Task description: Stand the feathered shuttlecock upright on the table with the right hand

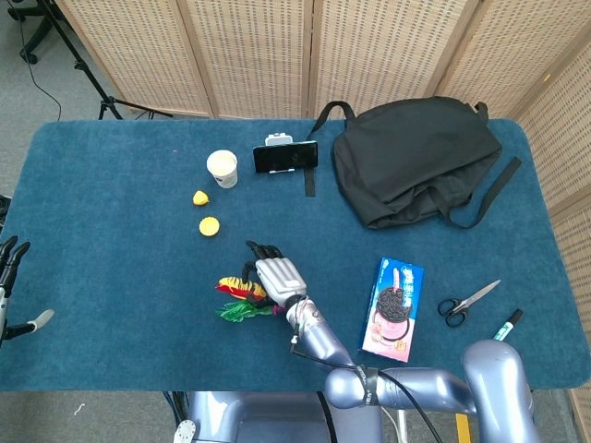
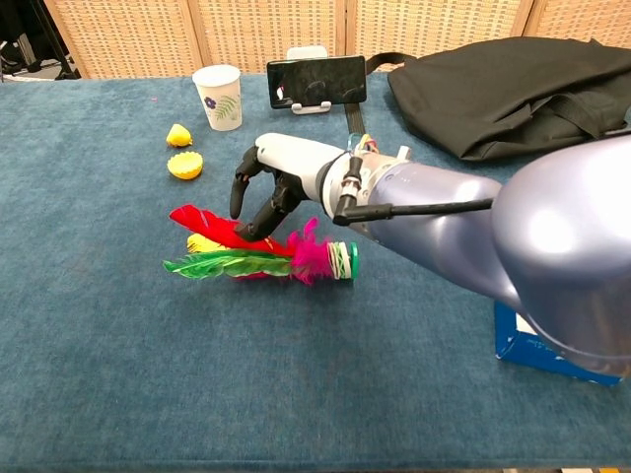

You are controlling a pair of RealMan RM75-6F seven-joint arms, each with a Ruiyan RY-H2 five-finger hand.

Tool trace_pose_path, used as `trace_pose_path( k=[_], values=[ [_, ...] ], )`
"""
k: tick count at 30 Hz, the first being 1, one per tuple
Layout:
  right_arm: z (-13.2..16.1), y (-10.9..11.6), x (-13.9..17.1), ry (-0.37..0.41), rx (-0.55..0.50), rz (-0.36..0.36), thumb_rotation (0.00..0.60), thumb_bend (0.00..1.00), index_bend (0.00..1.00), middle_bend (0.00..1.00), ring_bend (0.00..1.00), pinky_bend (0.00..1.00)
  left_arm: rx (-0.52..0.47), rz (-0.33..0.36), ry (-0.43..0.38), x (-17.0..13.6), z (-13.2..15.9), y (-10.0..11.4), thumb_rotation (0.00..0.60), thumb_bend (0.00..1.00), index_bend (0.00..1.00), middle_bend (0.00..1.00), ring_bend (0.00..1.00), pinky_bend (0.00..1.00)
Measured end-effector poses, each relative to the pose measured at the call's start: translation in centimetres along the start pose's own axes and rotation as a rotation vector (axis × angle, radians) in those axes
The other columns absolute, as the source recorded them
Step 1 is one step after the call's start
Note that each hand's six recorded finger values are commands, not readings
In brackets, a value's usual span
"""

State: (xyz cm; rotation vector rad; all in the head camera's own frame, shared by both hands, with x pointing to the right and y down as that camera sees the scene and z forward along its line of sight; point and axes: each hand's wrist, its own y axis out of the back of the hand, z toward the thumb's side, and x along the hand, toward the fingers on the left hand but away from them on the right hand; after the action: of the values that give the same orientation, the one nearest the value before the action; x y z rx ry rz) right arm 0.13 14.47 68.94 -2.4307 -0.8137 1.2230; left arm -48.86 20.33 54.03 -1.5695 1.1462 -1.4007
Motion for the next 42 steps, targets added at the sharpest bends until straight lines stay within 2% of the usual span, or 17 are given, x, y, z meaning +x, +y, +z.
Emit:
trace_pose_path(
  k=[9, 18, 23, 30, 35, 42],
  values=[
    [0.3, -0.7, -0.3, -0.006, -0.048, 0.019, 0.6, 0.5, 0.61, 0.0, 0.0, 0.0, -0.008, 0.004, 0.006, 0.0, -0.2, 0.2, 0.6, 0.0, 0.0, 0.0, 0.0, 0.01],
    [0.6, -0.8, -0.2, 0.013, -0.063, 0.008, 0.6, 0.55, 0.68, 0.0, 0.0, 0.0, -0.012, 0.004, 0.006, 0.1, -0.2, 0.3, 0.6, 0.0, 0.0, 0.0, 0.0, 0.01],
    [1.4, 0.0, -0.1, 0.062, -0.077, -0.029, 0.6, 0.57, 0.71, 0.01, 0.0, 0.0, -0.01, 0.002, 0.007, 0.1, -0.2, 0.2, 0.6, 0.0, 0.0, 0.0, 0.0, 0.01],
    [2.2, 2.3, 0.5, 0.149, -0.118, -0.121, 0.6, 0.57, 0.72, 0.03, 0.0, 0.0, -0.007, -0.001, 0.005, 0.1, -0.1, 0.1, 0.6, 0.0, 0.0, 0.0, 0.0, 0.01],
    [1.1, 3.7, 0.9, 0.159, -0.157, -0.172, 0.6, 0.57, 0.73, 0.04, 0.0, 0.0, -0.006, 0.001, 0.003, 0.0, 0.0, 0.1, 0.6, 0.0, 0.0, 0.0, 0.0, 0.01],
    [-2.2, 3.9, 1.5, 0.125, -0.21, -0.182, 0.6, 0.57, 0.73, 0.05, 0.0, 0.0, 0.001, -0.003, 0.003, 0.0, 0.2, -0.1, 0.6, 0.0, 0.0, 0.0, 0.0, 0.01]
  ],
)
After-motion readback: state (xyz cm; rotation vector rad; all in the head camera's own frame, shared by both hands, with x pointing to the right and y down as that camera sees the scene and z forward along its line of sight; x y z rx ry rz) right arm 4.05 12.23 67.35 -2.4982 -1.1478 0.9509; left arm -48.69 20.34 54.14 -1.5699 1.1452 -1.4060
